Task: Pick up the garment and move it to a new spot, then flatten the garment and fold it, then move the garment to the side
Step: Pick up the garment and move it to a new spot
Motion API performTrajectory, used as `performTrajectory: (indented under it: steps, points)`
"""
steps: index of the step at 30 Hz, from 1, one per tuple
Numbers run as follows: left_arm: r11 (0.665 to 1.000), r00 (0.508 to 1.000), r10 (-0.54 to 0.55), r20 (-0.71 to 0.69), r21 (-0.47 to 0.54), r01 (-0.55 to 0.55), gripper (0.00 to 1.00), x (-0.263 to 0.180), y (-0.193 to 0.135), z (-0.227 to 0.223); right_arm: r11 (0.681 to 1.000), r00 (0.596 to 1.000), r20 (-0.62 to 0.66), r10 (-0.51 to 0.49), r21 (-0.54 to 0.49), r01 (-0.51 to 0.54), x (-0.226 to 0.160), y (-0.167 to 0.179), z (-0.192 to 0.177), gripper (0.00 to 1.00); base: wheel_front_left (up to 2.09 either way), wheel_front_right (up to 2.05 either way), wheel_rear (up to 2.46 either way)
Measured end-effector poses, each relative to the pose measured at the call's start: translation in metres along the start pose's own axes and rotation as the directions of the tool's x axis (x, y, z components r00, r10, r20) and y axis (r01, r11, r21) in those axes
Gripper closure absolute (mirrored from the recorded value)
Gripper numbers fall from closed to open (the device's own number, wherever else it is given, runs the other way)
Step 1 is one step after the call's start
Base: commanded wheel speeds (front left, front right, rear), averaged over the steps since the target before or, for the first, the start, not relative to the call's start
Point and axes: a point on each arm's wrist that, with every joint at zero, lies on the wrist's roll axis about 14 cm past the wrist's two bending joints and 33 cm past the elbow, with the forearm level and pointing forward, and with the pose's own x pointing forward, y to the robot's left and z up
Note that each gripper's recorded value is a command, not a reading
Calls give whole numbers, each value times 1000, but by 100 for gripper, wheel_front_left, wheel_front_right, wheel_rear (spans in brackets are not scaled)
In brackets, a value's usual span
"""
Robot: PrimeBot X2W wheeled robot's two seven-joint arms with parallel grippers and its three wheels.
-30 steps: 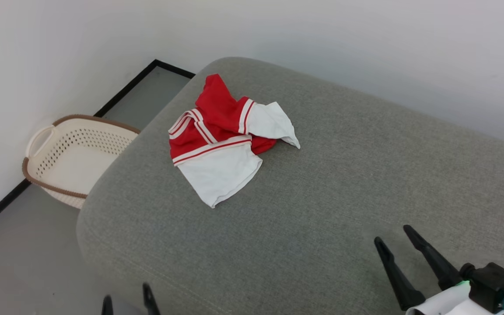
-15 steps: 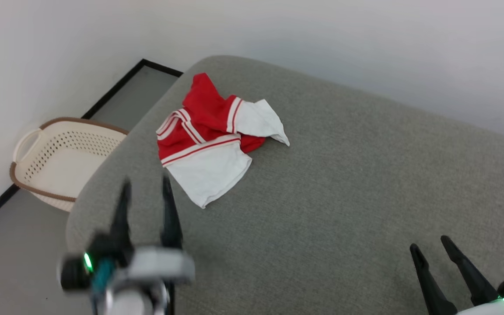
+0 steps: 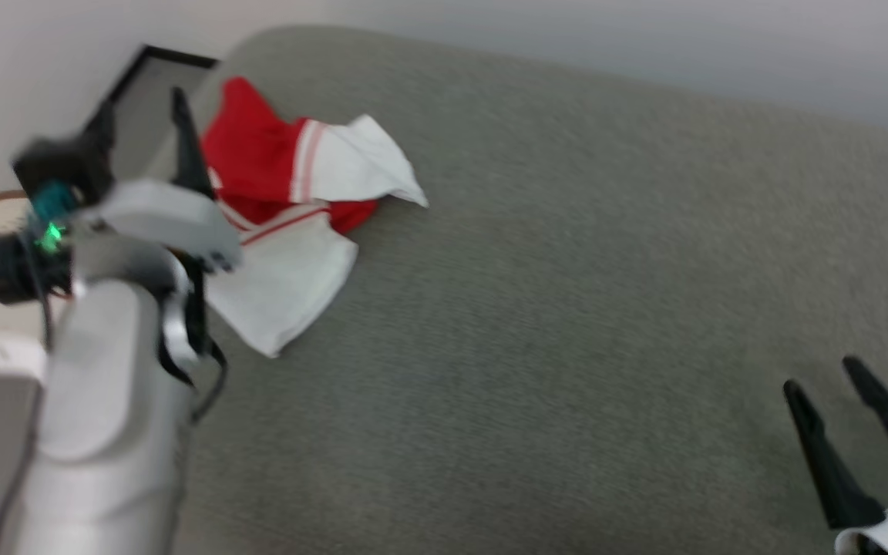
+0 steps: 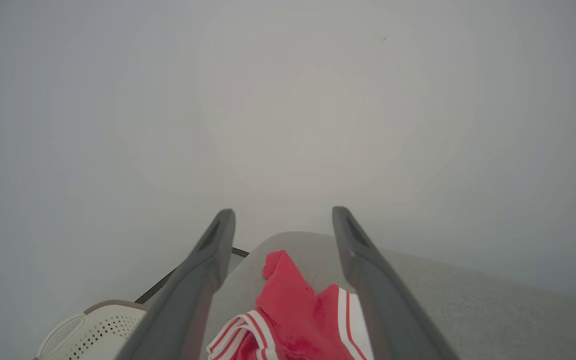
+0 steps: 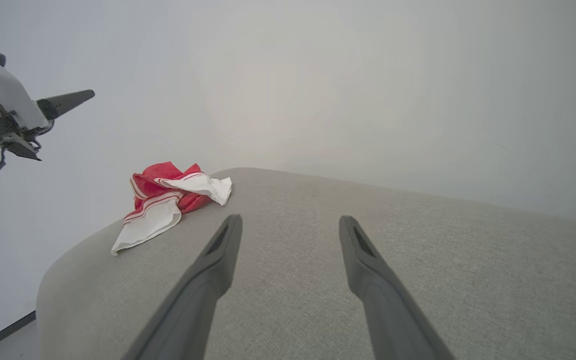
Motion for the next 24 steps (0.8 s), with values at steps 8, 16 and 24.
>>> performTrajectory:
  steps: [8, 16, 24]
  points:
    - [999, 905, 36, -425, 29, -27, 0, 34, -18, -94, 997, 997, -5, -74, 19, 74, -14, -33, -1, 0, 0, 0, 0]
    - [995, 721, 51, -691, -30, -100, 0, 21, -34, -168, 990, 990, -35, -135, 25, 136, -29, -54, -8, 0, 0, 0, 0]
    - [986, 636, 43, -770, -69, -150, 0, -2, -43, -216, 985, 982, -75, -172, -9, 172, -42, -73, -13, 0, 0, 0, 0]
